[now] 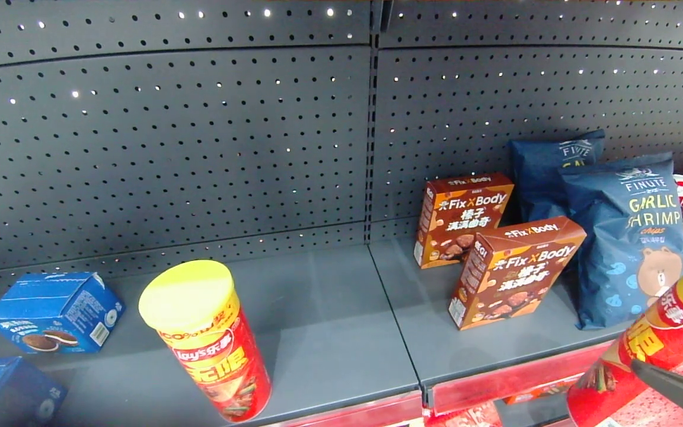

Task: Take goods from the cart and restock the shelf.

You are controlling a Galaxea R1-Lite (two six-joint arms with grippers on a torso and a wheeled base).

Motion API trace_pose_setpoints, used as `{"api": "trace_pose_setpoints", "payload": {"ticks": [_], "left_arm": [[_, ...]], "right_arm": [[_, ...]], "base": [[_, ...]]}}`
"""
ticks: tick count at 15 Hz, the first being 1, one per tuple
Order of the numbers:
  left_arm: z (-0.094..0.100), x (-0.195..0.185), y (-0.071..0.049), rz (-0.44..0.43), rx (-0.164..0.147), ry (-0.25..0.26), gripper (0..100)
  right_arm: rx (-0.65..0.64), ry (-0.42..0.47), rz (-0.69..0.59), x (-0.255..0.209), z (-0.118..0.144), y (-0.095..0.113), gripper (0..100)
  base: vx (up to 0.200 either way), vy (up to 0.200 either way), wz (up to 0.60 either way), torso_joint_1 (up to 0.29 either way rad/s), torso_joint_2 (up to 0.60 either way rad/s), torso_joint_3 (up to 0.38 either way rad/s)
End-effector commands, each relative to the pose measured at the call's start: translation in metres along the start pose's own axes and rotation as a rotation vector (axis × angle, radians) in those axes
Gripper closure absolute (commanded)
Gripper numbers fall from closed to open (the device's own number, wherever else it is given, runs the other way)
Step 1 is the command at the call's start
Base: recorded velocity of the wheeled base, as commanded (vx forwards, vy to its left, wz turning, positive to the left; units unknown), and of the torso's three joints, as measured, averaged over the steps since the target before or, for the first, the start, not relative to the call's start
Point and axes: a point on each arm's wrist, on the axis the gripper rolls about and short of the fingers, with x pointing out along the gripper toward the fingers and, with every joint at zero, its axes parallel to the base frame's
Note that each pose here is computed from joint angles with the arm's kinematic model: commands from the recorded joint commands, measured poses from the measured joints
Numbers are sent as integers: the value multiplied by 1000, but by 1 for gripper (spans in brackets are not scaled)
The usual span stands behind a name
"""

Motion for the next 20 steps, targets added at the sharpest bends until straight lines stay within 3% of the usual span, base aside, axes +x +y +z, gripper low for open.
{"api": "trace_pose_setpoints", "payload": {"ticks": [1,2,3,6,7,9,16,20], "left_arm": [[0,0,1,45,29,-2,0],[-1,0,2,78,50,1,0],[-6,0,4,176,88,53,0],[-7,-1,4,187,79,54,0],[-6,-1,4,188,46,49,0],[-6,-1,4,188,20,46,0],[-6,-1,4,190,20,46,0],[-6,0,4,187,23,47,0]], "right_arm": [[-1,-6,3,3,5,0,100],[-2,-12,4,3,8,-1,100],[-9,-32,5,3,13,-1,100],[-21,-55,36,1,18,2,100],[-24,-70,70,0,21,4,100],[-27,-83,109,0,25,8,100],[-29,-75,157,12,36,14,100],[12,-60,165,21,40,15,100]], "base": [[0,0,0,0,0,0],[0,0,0,0,0,0],[0,0,0,0,0,0],[0,0,0,0,0,0],[0,0,0,0,0,0],[0,0,0,0,0,0],[0,0,0,0,0,0],[0,0,600,0,4,6]]}}
